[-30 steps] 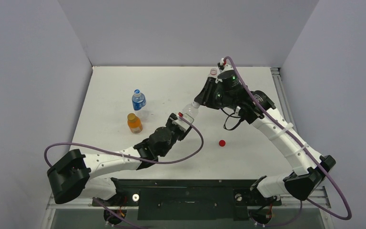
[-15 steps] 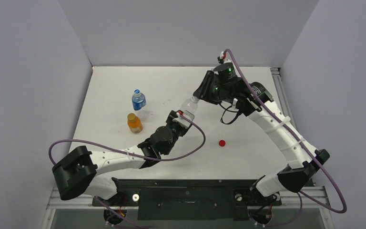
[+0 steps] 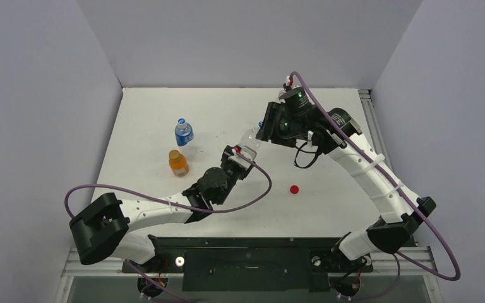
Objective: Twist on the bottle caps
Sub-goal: Screw the bottle cap onto the plastic bottle.
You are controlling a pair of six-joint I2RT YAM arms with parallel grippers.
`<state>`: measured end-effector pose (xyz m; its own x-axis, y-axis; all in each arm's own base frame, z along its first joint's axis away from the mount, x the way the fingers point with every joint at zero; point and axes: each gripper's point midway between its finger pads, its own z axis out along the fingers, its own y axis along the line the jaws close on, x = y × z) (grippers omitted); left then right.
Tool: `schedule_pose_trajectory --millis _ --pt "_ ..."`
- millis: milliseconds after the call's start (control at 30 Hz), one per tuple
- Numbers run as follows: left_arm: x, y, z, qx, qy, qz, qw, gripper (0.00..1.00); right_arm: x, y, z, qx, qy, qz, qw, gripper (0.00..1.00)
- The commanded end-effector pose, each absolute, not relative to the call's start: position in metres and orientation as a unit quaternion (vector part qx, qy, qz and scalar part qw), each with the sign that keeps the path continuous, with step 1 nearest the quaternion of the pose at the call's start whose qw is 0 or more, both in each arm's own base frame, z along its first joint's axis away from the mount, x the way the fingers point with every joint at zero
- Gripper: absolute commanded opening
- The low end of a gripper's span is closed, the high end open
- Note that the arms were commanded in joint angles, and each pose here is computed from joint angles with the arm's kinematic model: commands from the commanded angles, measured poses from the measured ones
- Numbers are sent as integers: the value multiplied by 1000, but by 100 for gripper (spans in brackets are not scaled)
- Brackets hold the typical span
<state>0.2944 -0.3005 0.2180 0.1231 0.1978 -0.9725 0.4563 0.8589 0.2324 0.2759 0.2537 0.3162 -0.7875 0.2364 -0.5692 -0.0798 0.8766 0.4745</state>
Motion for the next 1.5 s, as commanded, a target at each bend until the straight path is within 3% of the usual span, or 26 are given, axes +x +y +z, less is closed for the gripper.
schedule_pose_trajectory --millis 0,300,533,733,1000,1467 --pt "297 -304 254 195 627 -135 742 0 266 245 314 26 924 222 311 49" --pt "293 -310 244 197 638 -162 727 0 260 248 345 2 898 256 358 57" --pt "275 -325 248 242 638 -249 687 0 242 238 397 -99 834 250 482 60" --pt "246 -333 256 287 634 -356 623 0 232 231 410 -175 790 251 531 63" --pt "202 -328 277 333 603 -477 546 0 214 255 413 -282 750 304 516 61" --pt "180 -320 287 347 584 -535 503 0 207 272 409 -329 733 354 478 59"
